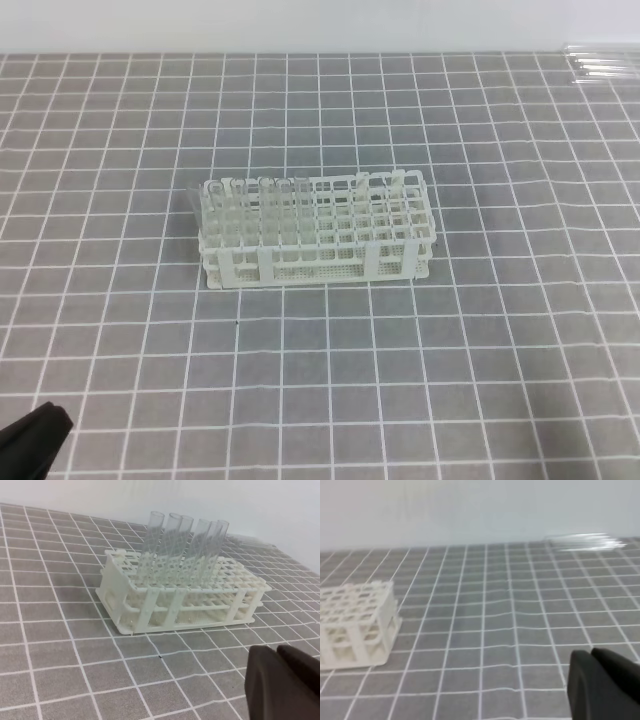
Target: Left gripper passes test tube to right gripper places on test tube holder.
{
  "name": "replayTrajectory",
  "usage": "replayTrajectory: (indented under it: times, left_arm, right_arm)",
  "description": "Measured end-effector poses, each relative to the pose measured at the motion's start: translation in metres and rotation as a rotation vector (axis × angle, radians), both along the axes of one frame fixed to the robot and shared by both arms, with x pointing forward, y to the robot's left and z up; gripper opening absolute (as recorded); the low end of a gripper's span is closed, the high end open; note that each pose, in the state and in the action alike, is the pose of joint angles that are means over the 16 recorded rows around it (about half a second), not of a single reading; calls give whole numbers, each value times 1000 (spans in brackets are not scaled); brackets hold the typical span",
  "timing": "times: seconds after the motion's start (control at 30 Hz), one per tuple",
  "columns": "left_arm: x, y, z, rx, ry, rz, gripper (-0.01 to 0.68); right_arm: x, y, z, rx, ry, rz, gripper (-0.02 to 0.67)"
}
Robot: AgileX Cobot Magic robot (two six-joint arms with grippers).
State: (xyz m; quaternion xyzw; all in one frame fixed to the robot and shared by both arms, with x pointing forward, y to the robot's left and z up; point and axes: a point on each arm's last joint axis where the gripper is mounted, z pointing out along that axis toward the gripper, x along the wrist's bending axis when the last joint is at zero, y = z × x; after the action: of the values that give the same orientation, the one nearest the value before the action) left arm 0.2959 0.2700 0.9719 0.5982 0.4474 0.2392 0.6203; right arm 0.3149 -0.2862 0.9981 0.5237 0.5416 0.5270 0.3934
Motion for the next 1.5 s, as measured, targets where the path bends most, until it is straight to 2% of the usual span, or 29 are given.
replayTrajectory:
  times: [0.2,0.57,1.5]
  left_arm:
    - [0,0,1,-3,-2,2,0]
    - [0,1,1,-1,1,11,0]
    - [1,2,-1,15,5,23,-1]
  right_arm:
    - [-14,-6,-22,28,-30,-68,-13]
    - [-23,-7,-37,21,66,-72,-13]
    - [-24,-7,-40,16,97,-70,-13]
